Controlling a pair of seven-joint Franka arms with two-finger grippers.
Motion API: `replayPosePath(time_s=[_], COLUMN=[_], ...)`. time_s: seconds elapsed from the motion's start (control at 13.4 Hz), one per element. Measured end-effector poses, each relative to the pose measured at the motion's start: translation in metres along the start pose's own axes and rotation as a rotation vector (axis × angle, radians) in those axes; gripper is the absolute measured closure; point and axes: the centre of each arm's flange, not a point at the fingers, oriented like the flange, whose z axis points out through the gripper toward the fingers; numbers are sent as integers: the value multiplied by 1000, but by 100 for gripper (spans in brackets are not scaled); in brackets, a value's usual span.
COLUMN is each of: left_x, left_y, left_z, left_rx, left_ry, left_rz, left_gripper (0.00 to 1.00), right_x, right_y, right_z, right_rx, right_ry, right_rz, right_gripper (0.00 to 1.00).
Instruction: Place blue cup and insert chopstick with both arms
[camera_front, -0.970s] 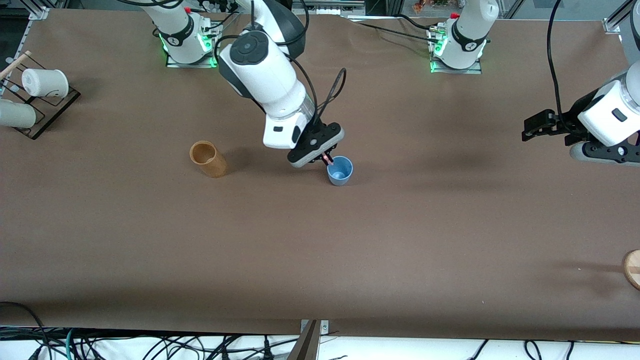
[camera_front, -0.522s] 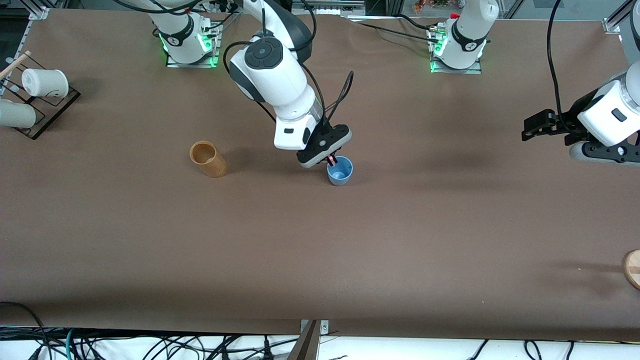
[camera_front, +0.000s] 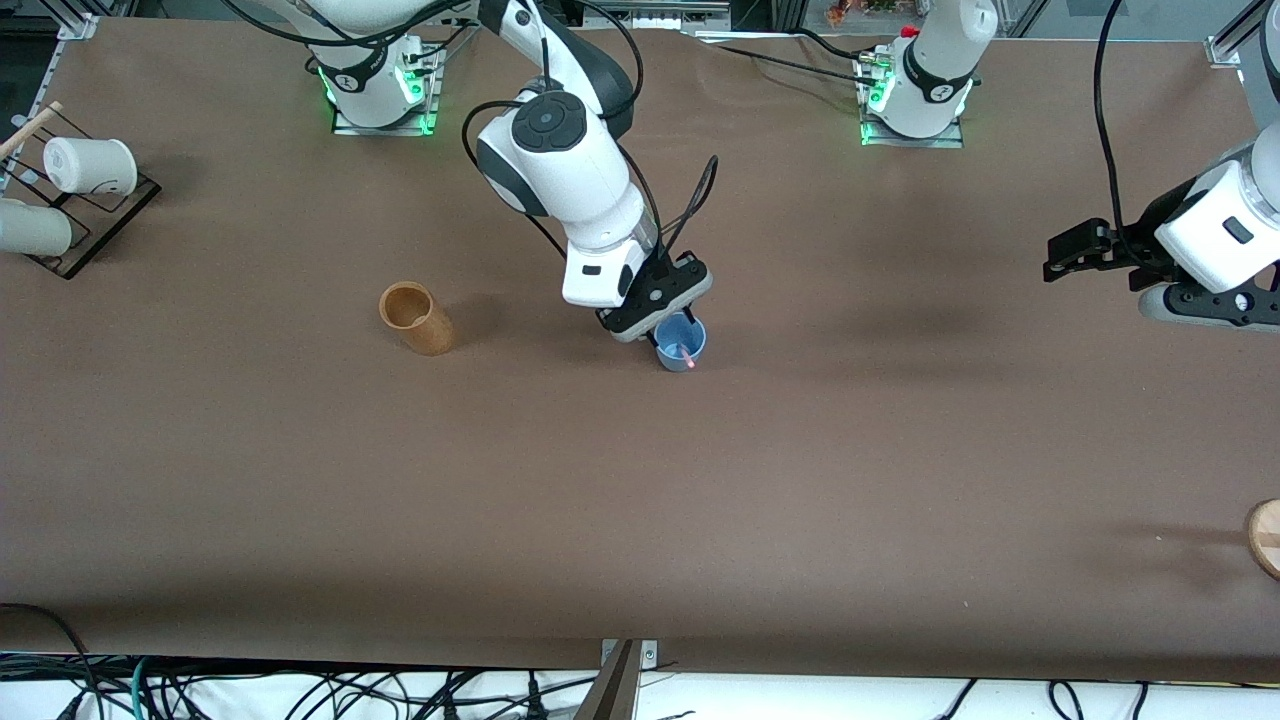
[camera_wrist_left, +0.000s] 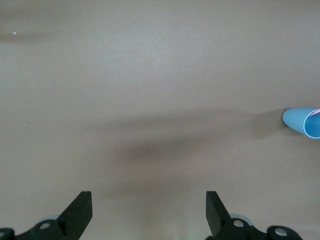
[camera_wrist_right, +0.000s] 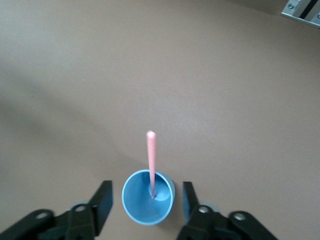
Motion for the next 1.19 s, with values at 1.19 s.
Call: replayPosePath(time_s=[1.19], left_x=[0], left_y=[0], left_z=[0], left_rx=[0], left_ry=[-1], left_rz=[0], left_gripper=[0], right_x=[-95], right_y=[350], right_z=[-295], right_rx=[-337], right_ry=[-375], right_rz=[651], right_gripper=[0])
